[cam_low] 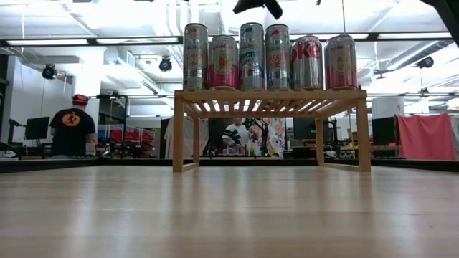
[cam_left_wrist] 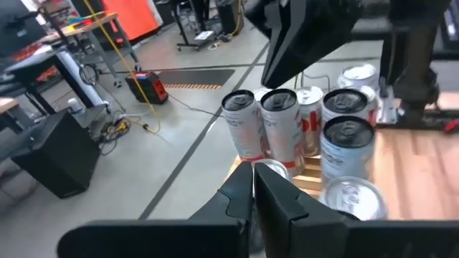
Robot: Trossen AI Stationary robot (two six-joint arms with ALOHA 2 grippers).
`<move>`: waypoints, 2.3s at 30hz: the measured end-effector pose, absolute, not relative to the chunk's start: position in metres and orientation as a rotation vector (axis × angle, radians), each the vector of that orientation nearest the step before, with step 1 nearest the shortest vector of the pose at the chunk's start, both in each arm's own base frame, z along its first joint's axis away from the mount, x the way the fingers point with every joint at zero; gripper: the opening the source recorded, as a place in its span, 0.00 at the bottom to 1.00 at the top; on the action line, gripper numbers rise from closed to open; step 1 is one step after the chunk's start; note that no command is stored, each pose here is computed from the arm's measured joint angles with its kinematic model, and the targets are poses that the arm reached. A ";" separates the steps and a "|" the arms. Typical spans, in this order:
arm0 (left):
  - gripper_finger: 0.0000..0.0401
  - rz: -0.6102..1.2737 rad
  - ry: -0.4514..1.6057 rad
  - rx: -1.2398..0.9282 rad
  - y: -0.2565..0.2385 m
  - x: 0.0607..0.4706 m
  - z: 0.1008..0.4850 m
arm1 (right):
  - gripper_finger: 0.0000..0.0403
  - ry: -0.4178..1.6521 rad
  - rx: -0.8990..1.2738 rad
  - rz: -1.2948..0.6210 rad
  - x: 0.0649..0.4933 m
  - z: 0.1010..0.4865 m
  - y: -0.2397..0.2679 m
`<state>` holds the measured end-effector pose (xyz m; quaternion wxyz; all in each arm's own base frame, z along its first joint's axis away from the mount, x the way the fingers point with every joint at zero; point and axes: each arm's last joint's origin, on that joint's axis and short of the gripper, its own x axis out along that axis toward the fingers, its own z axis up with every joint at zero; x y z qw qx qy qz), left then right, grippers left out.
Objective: Place canned beverage on shelf
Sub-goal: Adjust the pink and white soda can on the back of the shelf
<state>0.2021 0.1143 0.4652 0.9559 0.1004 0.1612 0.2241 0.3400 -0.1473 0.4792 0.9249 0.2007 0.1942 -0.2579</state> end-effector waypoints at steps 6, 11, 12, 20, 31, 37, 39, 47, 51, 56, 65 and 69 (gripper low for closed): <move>0.00 0.443 0.362 0.236 0.132 0.232 0.465 | 0.03 0.373 0.429 -0.529 0.333 0.486 -0.144; 0.00 0.421 0.378 0.223 0.140 0.249 0.474 | 0.03 0.397 0.434 -0.538 0.333 0.483 -0.144; 0.00 0.405 0.383 0.204 0.141 0.251 0.475 | 0.03 0.403 0.434 -0.545 0.333 0.482 -0.144; 0.00 0.347 0.549 0.029 0.149 0.269 0.471 | 0.03 0.431 0.427 -0.601 0.330 0.480 -0.145; 0.00 0.351 0.561 -0.031 0.152 0.290 0.486 | 0.03 0.426 0.381 -0.666 0.306 0.494 -0.138; 0.00 0.364 0.619 -0.118 0.156 0.301 0.475 | 0.03 0.381 0.327 -0.655 0.279 0.515 -0.129; 0.00 0.375 0.629 -0.156 0.158 0.305 0.470 | 0.03 0.370 0.315 -0.657 0.271 0.520 -0.127; 0.00 0.489 0.688 -0.181 0.169 0.323 0.451 | 0.03 0.331 0.284 -0.688 0.248 0.533 -0.121; 0.00 0.488 0.714 -0.183 0.171 0.331 0.442 | 0.03 0.345 0.264 -0.705 0.247 0.533 -0.121; 0.00 0.499 0.712 -0.193 0.171 0.333 0.441 | 0.03 0.382 0.256 -0.708 0.246 0.530 -0.120; 0.00 0.495 0.697 -0.204 0.168 0.342 0.438 | 0.03 0.429 0.247 -0.709 0.244 0.526 -0.120; 0.00 0.510 0.735 -0.188 0.164 0.351 0.429 | 0.03 0.431 0.245 -0.708 0.244 0.526 -0.120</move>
